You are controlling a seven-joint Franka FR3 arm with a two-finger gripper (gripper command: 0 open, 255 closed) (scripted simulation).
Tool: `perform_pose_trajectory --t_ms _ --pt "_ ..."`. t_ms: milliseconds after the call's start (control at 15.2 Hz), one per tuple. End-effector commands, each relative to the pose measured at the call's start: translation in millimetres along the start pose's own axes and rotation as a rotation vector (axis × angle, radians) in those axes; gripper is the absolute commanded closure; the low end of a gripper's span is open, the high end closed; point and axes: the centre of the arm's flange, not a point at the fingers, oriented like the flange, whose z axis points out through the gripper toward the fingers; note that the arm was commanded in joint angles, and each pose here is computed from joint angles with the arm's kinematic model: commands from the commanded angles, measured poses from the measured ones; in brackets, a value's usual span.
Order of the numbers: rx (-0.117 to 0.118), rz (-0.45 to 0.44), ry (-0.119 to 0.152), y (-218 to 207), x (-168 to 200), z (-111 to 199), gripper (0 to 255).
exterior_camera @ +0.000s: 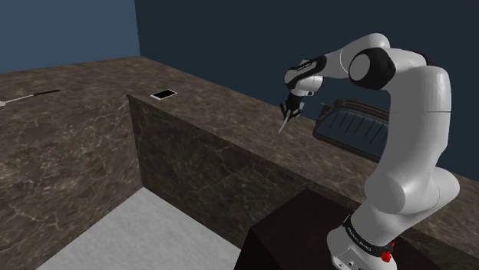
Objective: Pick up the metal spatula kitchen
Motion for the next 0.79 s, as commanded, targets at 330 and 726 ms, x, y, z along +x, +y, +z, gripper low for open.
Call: perform_pose_trajectory --t_ms 330,726 --pt "0.0 0.0 0.0 -0.9 0.0 -36.8 255" --pt "0.0 0.0 0.0 -1.8 -0.1 -68.5 255"
